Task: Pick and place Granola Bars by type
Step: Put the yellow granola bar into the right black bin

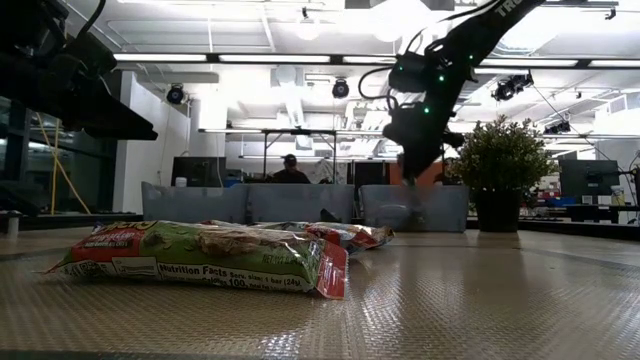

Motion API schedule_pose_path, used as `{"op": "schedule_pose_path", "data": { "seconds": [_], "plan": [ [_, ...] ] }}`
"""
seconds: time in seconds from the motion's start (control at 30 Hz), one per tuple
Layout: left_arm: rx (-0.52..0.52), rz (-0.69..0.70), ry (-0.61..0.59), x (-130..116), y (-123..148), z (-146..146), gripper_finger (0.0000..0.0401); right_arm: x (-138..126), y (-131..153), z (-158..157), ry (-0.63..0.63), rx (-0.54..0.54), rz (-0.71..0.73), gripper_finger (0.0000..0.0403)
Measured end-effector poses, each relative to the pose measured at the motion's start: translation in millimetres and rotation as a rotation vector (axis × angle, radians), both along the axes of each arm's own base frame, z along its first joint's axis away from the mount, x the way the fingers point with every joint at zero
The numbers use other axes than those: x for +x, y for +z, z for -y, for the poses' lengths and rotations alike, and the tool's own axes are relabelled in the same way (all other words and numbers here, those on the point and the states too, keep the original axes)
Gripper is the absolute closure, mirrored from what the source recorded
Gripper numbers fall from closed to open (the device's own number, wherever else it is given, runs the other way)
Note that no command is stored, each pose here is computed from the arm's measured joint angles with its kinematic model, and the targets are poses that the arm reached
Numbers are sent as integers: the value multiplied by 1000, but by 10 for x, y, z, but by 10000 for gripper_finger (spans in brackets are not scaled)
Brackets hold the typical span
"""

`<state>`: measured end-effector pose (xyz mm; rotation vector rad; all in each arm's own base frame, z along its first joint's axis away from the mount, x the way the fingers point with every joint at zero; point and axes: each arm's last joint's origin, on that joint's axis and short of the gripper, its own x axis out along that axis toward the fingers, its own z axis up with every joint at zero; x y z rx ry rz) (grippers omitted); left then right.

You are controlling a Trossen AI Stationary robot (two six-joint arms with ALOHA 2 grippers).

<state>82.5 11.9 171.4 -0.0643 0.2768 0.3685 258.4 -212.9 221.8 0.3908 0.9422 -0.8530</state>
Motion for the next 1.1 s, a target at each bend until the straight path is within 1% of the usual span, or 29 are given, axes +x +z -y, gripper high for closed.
{"op": "schedule_pose_path", "data": {
  "seconds": [0.23,0.33,0.53,0.7,0.97,1.1],
  "plan": [
    [0,0,0,0,0,0,158,-24,-31,-53,5,49,-39,309],
    [0,0,0,0,-1,0,158,-38,-45,-74,5,92,-39,309],
    [0,0,0,0,-1,0,158,-87,-80,-129,21,171,-83,309],
    [0,0,0,0,-1,0,158,-83,-84,-153,34,216,-66,308],
    [0,0,0,0,0,0,158,44,97,-165,94,162,-32,308],
    [0,0,0,0,-1,0,158,69,168,-144,100,148,-11,305]
  ]
}}
